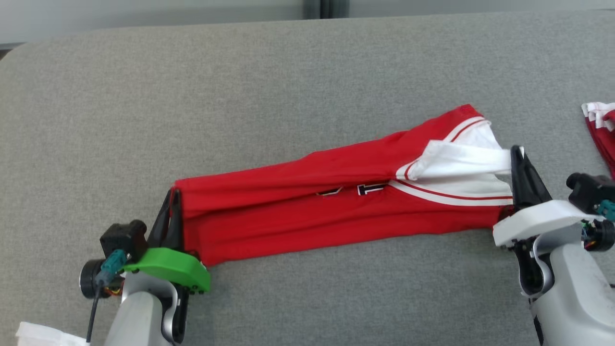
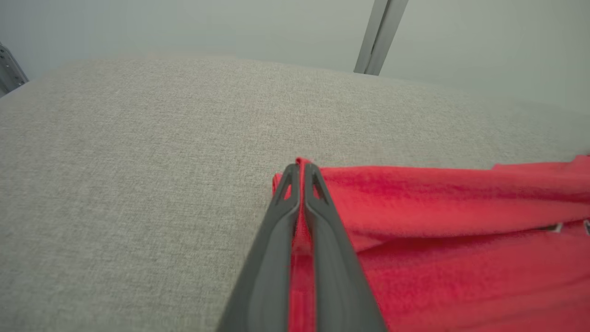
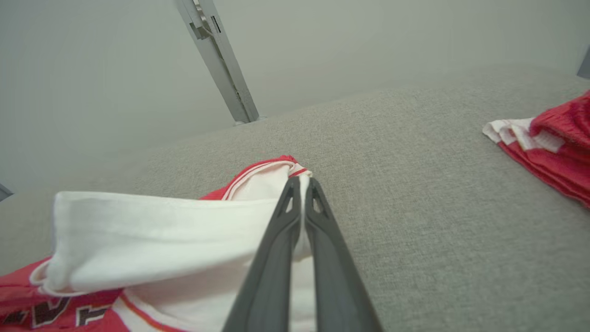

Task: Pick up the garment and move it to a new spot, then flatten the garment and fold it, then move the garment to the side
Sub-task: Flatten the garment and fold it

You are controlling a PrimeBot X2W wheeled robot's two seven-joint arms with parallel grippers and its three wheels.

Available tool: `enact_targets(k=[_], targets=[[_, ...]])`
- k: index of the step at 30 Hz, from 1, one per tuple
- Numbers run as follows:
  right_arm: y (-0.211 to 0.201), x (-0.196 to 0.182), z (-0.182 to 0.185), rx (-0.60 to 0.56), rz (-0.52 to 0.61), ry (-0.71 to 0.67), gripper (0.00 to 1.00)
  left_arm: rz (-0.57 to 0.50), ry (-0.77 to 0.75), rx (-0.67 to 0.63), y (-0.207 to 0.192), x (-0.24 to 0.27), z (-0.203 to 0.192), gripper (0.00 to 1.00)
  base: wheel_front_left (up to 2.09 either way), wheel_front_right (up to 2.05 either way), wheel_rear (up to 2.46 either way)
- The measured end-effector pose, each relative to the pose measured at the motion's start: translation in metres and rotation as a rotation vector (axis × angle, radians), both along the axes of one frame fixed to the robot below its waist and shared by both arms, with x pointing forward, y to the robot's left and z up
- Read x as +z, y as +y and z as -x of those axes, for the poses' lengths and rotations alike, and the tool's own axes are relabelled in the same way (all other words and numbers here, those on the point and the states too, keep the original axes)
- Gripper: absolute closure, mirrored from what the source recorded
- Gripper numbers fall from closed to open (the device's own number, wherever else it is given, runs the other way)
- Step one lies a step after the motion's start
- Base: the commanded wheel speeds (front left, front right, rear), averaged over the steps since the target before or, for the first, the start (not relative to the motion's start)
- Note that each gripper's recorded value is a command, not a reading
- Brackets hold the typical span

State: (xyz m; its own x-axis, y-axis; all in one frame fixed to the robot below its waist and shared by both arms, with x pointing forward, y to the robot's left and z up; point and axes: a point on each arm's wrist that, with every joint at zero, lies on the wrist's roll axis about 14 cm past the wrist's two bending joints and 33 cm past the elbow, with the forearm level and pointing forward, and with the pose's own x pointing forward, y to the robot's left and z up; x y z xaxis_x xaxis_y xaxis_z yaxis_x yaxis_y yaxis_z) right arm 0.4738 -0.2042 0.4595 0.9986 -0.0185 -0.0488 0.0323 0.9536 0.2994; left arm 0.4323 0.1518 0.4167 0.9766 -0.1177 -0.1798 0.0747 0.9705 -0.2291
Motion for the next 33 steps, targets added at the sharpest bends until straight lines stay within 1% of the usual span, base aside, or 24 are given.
enact_targets(k=[1,2,3,4,5,9,13,15,19,22,24,26,27,29,33], targets=[[-0.001,-0.003,0.005,-0.007,-0.008,0.009,1.0,0.005,0.006,0.001,0.0,-0.001,0.004,1.0,0.0,0.0,0.0],[-0.002,-0.007,0.012,-0.013,-0.014,0.023,1.0,0.01,0.012,0.008,0.0,-0.002,0.007,0.78,0.0,0.0,0.0],[-0.002,-0.012,0.018,-0.018,-0.023,0.042,0.9,0.017,0.017,0.018,0.001,-0.003,0.01,0.24,0.0,0.0,0.0],[-0.003,-0.017,0.022,-0.021,-0.025,0.059,0.51,0.021,0.023,0.026,0.003,-0.005,0.012,0.0,0.0,0.0,0.0],[-0.004,-0.02,0.026,-0.024,-0.025,0.07,0.0,0.02,0.027,0.034,0.004,-0.005,0.016,0.0,0.0,0.0,0.0],[-0.003,-0.016,0.026,-0.012,-0.009,0.062,0.0,0.019,0.025,0.092,0.016,-0.004,0.028,0.0,0.0,0.0,0.0],[0.001,-0.002,0.008,0.03,0.043,0.03,0.0,0.022,0.027,0.117,0.02,-0.004,0.041,0.0,0.0,0.0,0.0],[0.005,-0.004,0.0,0.059,0.078,0.052,0.0,0.025,0.035,0.115,0.019,-0.006,0.047,0.0,0.0,0.0,0.0],[0.01,-0.027,-0.009,0.11,0.137,0.171,0.0,0.032,0.04,0.115,0.015,-0.006,0.051,0.0,0.0,0.0,0.0],[0.019,-0.061,-0.002,0.153,0.154,0.311,0.0,0.041,0.04,0.12,0.015,-0.005,0.053,0.0,0.0,0.0,0.0],[0.03,-0.074,0.003,0.181,0.143,0.362,0.0,0.045,0.039,0.125,0.016,-0.004,0.054,0.0,0.0,0.0,0.0],[0.038,-0.082,0.005,0.202,0.127,0.389,0.48,0.046,0.039,0.135,0.018,-0.004,0.055,0.0,0.0,0.0,0.0],[0.039,-0.084,0.006,0.201,0.114,0.396,1.0,0.049,0.04,0.138,0.018,-0.004,0.056,0.0,0.0,0.0,0.0],[0.033,-0.084,0.006,0.182,0.106,0.382,1.0,0.049,0.037,0.134,0.017,-0.003,0.055,0.0,0.0,0.0,0.0],[0.001,-0.079,0.012,0.091,0.101,0.34,1.0,0.051,0.034,0.114,0.011,-0.003,0.054,0.0,0.0,0.0,0.0]])
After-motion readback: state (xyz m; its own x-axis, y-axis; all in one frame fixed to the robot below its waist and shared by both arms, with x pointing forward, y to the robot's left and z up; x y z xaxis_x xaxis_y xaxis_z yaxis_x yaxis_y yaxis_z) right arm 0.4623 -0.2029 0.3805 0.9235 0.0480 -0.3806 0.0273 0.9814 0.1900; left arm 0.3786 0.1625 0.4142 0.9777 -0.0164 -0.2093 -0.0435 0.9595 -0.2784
